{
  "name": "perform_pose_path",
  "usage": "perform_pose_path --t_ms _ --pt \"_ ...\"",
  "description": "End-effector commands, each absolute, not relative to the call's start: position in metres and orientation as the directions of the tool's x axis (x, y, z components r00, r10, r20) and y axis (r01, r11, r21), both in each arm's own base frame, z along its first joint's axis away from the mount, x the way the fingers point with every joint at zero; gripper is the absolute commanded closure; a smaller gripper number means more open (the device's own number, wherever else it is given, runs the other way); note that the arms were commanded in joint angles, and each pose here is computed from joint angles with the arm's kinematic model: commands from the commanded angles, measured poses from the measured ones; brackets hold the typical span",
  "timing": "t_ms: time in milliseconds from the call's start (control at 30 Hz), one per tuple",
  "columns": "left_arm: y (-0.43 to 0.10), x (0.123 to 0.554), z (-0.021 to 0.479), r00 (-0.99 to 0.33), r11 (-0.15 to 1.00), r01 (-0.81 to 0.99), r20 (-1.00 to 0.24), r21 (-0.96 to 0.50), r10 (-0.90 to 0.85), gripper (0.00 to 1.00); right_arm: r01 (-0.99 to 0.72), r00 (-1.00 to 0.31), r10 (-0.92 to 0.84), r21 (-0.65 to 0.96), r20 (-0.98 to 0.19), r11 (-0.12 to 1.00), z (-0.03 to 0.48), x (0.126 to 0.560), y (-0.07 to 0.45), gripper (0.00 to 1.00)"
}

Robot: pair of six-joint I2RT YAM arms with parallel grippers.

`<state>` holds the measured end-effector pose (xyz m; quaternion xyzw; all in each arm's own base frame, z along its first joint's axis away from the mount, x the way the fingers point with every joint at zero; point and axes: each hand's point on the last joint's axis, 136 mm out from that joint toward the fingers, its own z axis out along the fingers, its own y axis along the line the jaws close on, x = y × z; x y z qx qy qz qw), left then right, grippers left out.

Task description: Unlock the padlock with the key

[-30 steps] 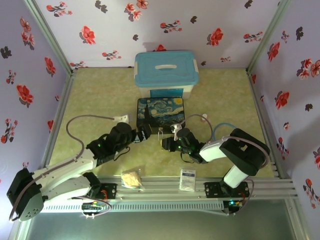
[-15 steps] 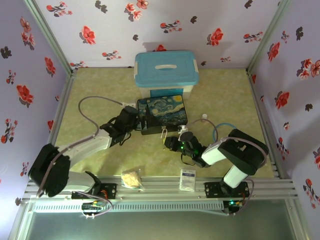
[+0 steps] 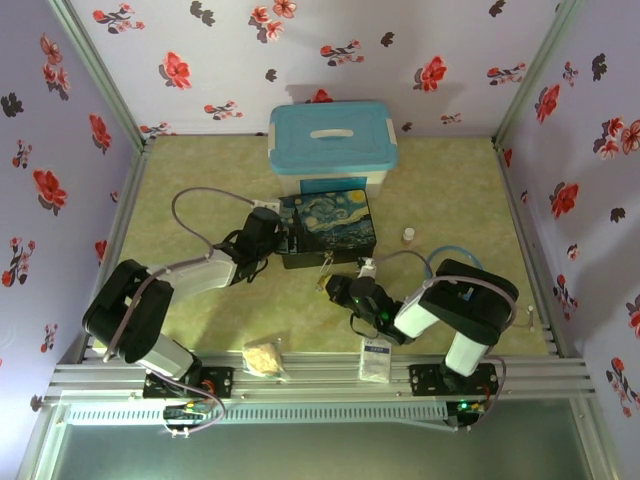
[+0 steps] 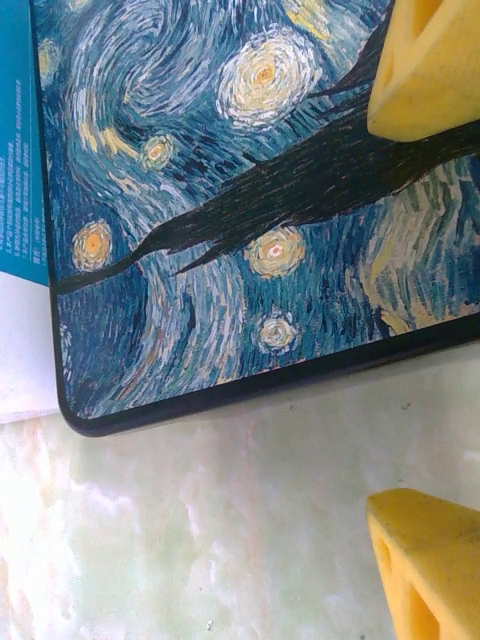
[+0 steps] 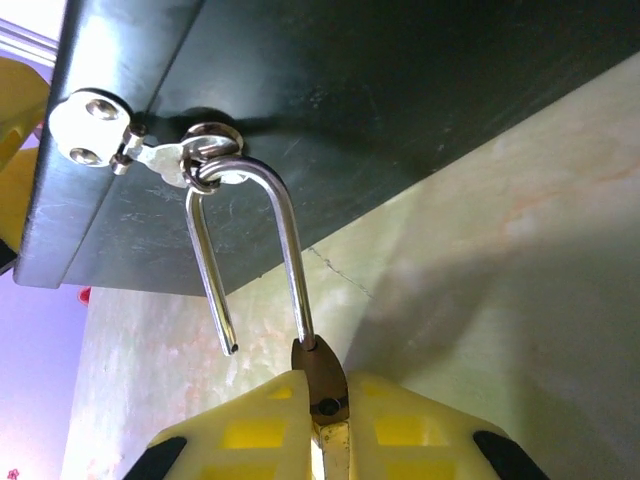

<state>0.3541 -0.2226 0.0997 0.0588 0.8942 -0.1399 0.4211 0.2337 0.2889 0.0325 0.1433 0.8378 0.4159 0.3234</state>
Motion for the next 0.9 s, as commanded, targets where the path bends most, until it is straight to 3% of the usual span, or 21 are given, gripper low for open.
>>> perform_pose_path --t_ms 0,200,333,533,867 --pt "-0.222 0.359 0.106 -0.623 0.952 0.228 -0.782 -0.204 -0.018 0.1 0.051 -0.729 0.506 0.701 -0.461 0.711 0.007 0.226 0.253 0.86" --pt "-0.222 0.361 0.118 -0.617 0.951 0.227 -0.787 -0.213 -0.029 0.1 -0.04 -0.762 0.355 0.586 -0.542 0.809 0.023 0.222 0.254 0.74" --pt "-0.222 0.363 0.122 -0.613 0.951 0.231 -0.79 -0.207 -0.023 0.08 -0.048 -0.764 0.293 0.504 -0.575 0.862 0.025 0.222 0.245 0.61" --pt "-0.223 0.364 0.123 -0.618 0.951 0.23 -0.786 -0.205 -0.02 0.07 -0.198 -0.787 0.139 0.458 -0.602 0.867 0.032 0.219 0.267 0.42" --pt "-0.223 0.364 0.121 -0.62 0.952 0.233 -0.785 -0.199 -0.012 0.07 -0.265 -0.815 0.036 0.428 -0.578 0.864 0.02 0.224 0.278 0.39"
